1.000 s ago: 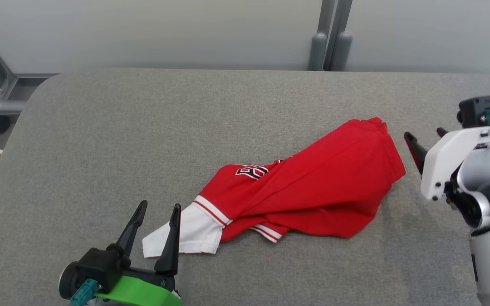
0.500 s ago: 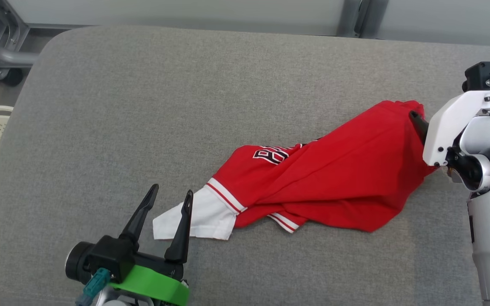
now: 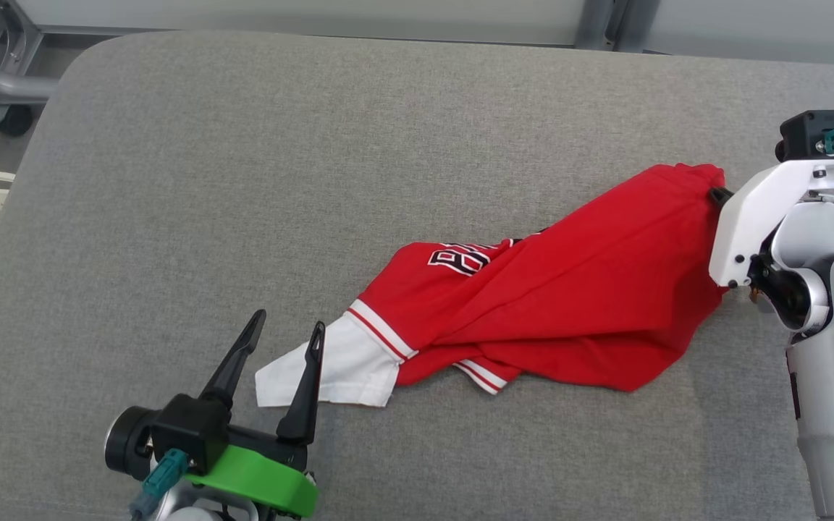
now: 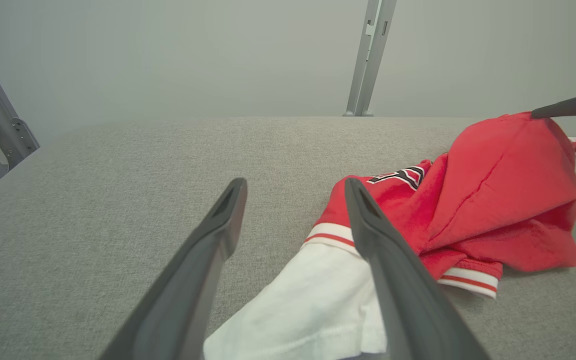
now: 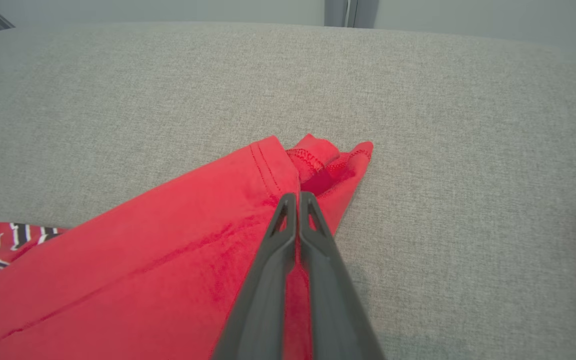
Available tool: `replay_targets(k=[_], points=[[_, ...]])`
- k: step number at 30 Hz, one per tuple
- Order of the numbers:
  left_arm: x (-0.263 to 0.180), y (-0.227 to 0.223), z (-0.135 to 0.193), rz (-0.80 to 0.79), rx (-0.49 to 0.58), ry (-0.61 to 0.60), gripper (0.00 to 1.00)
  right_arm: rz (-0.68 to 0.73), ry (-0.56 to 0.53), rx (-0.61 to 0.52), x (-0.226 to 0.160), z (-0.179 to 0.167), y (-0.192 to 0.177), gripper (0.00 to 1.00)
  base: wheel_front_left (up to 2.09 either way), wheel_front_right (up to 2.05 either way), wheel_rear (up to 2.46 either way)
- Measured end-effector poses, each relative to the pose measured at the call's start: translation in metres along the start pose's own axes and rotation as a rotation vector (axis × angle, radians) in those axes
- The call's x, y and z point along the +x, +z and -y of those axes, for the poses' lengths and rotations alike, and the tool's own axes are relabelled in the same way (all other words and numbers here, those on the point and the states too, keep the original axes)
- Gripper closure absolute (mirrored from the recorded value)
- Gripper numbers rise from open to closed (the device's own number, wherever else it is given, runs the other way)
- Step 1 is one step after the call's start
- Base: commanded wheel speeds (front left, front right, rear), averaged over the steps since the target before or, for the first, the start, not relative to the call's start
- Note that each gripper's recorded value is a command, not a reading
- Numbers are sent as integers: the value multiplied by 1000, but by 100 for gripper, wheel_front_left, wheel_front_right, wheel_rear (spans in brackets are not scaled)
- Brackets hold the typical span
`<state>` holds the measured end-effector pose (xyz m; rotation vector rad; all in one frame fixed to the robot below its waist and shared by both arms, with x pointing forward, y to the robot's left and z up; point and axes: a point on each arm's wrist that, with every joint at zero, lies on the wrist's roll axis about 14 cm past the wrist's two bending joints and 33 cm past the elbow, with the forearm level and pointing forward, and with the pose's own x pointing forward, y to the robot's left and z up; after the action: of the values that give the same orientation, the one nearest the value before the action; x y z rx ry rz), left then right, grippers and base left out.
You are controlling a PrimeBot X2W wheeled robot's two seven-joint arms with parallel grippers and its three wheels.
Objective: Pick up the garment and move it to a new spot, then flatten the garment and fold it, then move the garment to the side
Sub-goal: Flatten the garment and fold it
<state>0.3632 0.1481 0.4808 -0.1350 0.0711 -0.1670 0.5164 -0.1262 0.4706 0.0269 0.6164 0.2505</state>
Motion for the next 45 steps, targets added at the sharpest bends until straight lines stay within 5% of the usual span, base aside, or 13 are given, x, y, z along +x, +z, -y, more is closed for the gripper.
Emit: replay_targets(k=[10, 23, 31, 40, 41, 42, 43, 44, 45], points=[[2, 5, 11, 5, -3, -39, 0, 56, 38, 47, -39, -3, -3, 100, 0, 0, 0], [4, 5, 22, 0, -8, -75, 0, -8, -50, 172, -128, 25, -76, 100, 0, 0, 0], [1, 6, 29, 0, -6, -98, 0, -137, -76, 254, -141, 24, -138, 100, 0, 0, 0], [-5, 4, 27, -13, 4, -95, 0, -180, -142, 159, -137, 34, -166, 100, 0, 0, 0], [-5, 3, 26, -16, 6, -93, 0, -173, -159, 138, -136, 38, -167, 94, 0, 0, 0], [-7, 2, 26, -19, 10, -94, 0, -178, -168, 122, -136, 41, -170, 75, 0, 0, 0], [-8, 1, 25, -25, 19, -96, 0, -182, -170, 113, -135, 41, -172, 13, 0, 0, 0], [-10, 0, 26, -28, 29, -102, 0, -175, -173, 116, -134, 41, -174, 0, 0, 0, 0], [-11, -1, 25, -28, 34, -102, 0, -160, -177, 122, -134, 41, -173, 0, 0, 0, 0]])
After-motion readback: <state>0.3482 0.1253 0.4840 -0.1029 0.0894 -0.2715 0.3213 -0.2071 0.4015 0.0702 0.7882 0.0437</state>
